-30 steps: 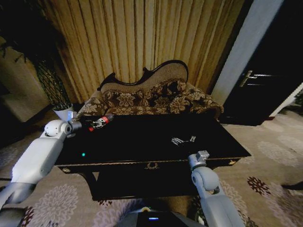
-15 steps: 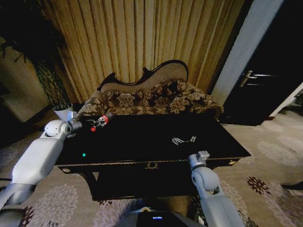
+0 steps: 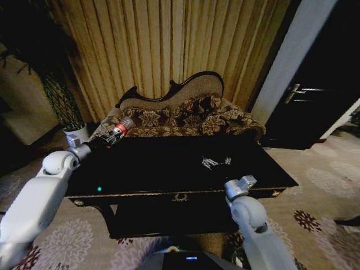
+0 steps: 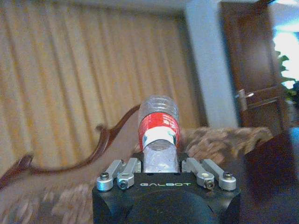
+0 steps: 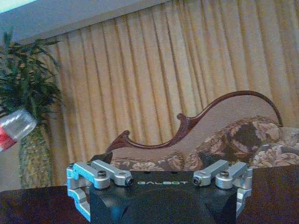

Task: Move to the front of the table and place the trash on the table into the trash bin.

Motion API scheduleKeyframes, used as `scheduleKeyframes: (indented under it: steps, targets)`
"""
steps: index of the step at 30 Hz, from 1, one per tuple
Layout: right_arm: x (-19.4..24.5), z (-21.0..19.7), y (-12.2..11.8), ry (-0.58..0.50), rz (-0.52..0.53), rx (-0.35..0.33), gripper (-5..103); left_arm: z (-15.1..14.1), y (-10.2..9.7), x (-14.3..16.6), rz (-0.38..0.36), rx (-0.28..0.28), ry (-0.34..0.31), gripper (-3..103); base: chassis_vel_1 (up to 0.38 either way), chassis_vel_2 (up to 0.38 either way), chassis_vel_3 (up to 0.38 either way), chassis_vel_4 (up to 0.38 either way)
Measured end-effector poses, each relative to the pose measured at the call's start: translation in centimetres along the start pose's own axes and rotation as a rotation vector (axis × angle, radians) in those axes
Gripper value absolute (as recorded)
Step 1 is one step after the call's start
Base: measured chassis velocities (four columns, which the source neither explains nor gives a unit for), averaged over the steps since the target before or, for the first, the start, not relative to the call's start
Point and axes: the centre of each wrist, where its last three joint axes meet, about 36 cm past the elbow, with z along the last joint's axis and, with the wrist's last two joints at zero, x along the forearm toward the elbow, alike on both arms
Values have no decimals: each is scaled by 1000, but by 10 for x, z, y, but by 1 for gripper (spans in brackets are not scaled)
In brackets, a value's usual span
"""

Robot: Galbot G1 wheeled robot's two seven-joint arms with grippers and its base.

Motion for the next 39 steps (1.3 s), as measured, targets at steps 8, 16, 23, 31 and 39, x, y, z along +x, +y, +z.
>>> scheduleKeyframes:
  steps: [8, 16, 23, 31, 39]
  targets:
    - [37, -37, 28, 38, -121, -170, 100, -26, -51, 24, 47, -64, -78, 32, 0, 0, 0, 0]
    - [35, -55, 30, 166, -297, -438, 100, -34, -97, 21, 86, -80, -117, 32, 0, 0, 0, 0]
    - [26, -61, 34, 170, -397, -532, 100, -34, -136, 10, 147, -112, -125, 32, 0, 0, 0, 0]
    - [10, -83, 30, 80, -472, -507, 100, -30, -172, 6, 238, -132, -100, 32, 0, 0, 0, 0]
    - [8, -83, 31, 102, -508, -516, 100, -35, -171, -17, 317, -181, -109, 32, 0, 0, 0, 0]
